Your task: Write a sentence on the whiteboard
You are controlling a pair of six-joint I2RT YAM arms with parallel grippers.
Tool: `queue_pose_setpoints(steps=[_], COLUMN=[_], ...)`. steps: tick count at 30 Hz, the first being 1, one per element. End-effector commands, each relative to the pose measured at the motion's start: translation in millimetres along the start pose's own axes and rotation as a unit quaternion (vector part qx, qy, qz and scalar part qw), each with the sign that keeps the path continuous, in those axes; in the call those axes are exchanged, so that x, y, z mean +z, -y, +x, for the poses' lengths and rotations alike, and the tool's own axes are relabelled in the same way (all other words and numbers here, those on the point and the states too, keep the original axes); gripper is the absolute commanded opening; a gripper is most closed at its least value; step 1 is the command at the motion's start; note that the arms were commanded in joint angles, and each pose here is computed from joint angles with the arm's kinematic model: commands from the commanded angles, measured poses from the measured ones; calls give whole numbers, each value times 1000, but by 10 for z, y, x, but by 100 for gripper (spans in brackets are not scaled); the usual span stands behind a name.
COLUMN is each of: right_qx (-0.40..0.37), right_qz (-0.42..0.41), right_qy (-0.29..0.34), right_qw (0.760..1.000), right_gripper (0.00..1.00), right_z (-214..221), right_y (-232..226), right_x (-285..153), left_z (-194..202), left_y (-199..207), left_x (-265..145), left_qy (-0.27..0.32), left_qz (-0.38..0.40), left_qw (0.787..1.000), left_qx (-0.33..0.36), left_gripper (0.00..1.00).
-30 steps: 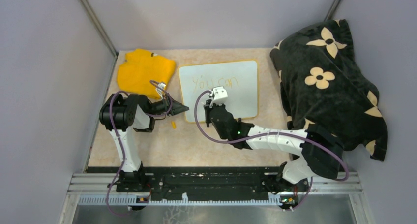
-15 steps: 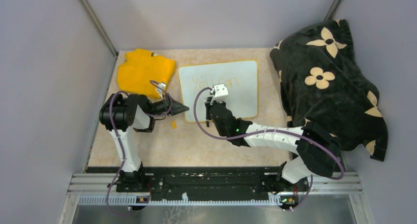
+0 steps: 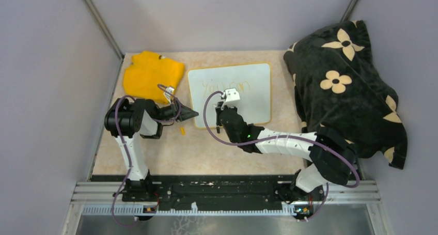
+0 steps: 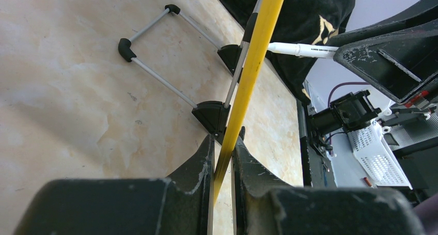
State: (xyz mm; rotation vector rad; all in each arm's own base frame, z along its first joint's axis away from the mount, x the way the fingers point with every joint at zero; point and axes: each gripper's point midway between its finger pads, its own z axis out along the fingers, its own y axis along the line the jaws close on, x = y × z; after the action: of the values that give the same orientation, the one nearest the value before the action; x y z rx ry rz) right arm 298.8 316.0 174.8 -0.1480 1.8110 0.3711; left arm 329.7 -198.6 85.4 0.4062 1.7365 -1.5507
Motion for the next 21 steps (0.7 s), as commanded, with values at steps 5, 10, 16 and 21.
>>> queue_pose_setpoints(steps=[5, 10, 16, 21], right_qx=[11, 12, 16, 17], right_qz=[6, 8, 7, 4], right_qy=[-4, -23, -39, -50], right_qw=[1000, 1000, 999, 999], right_gripper=[0, 0, 0, 0], right_z=[19, 180, 317, 412], right_y=[58, 130, 179, 174], right_x=[-12, -66, -136, -169], left_z=[-142, -145, -144, -141], left_y=[27, 24, 23, 20], left_x=[24, 26, 27, 26], left_qy=[35, 35, 34, 34], left_qz=[12, 12, 12, 11], left_qw=[997, 997, 997, 997], left_qx=[71, 70, 69, 68], left_gripper=[0, 0, 0, 0])
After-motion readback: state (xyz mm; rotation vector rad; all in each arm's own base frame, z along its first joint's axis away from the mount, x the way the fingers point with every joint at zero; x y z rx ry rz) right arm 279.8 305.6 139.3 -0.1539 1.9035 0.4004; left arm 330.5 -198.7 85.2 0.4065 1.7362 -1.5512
